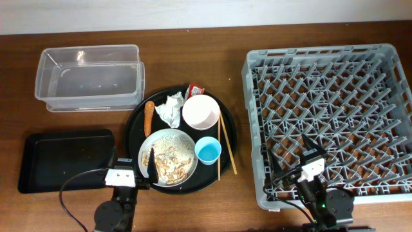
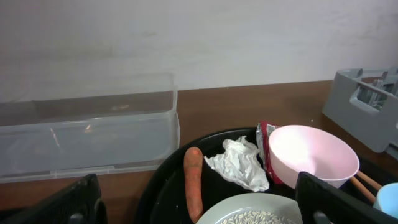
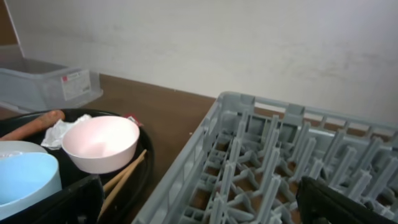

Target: Sort waste into correct bins and load items into the dishwasher rack

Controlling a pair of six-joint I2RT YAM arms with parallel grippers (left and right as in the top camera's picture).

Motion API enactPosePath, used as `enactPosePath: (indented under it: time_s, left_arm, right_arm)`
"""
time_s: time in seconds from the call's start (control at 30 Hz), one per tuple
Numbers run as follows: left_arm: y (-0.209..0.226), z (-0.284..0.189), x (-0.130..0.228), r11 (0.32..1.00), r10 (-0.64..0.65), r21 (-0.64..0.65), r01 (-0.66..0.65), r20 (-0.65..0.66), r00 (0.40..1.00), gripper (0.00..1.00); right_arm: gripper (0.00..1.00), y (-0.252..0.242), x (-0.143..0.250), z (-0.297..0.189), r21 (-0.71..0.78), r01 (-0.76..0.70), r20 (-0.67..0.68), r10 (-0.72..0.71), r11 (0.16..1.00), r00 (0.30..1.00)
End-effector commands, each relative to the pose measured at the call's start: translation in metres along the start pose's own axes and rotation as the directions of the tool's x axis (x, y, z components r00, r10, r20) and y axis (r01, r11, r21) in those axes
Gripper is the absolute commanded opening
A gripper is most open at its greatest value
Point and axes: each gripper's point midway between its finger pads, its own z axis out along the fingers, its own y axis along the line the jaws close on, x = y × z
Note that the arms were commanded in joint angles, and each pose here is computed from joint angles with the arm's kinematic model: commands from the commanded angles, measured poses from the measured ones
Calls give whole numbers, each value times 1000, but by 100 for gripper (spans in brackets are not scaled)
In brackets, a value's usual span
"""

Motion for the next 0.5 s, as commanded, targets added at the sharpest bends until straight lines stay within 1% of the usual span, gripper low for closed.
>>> enactPosePath:
  time_s: [0.0, 0.03, 0.07, 0.17, 0.27, 0.3, 0.37, 0.47]
  left_arm:
    - [-6, 0, -10, 999, 6, 35, -8, 47, 999, 99]
    - [-11, -1, -20, 998, -2, 64, -4, 89, 996, 99]
    - [-14, -2, -28, 997, -7, 81, -2, 120, 993, 99]
    - [-22, -7, -53, 991, -26, 132, -3, 218, 976, 99]
    - [-22, -15, -78, 990, -37, 142, -3, 280, 959, 99]
    - [-21, -17, -88, 990, -39, 142, -3, 292, 956, 99]
    - [-20, -19, -100, 991, -38, 137, -2, 290, 956, 99]
    - [-20, -18, -120, 990, -29, 138, -5, 241, 970, 99]
  right_arm:
    - [98, 4, -2, 0, -25, 7, 20, -6, 1000, 1000]
    - [98, 11, -12, -1, -70, 8, 59, -4, 998, 998]
    - [98, 13, -17, -1, -83, 3, 80, 4, 997, 997]
    - [98, 13, -39, -4, -93, -47, 147, 60, 995, 987]
    - [98, 13, -68, -12, -95, -48, 201, 66, 994, 977]
    - [98, 13, -82, -15, -94, -40, 219, 60, 995, 974]
    - [98, 13, -96, -19, -93, -38, 224, 58, 995, 973]
    - [98, 11, -115, -18, -96, -58, 173, 74, 994, 982]
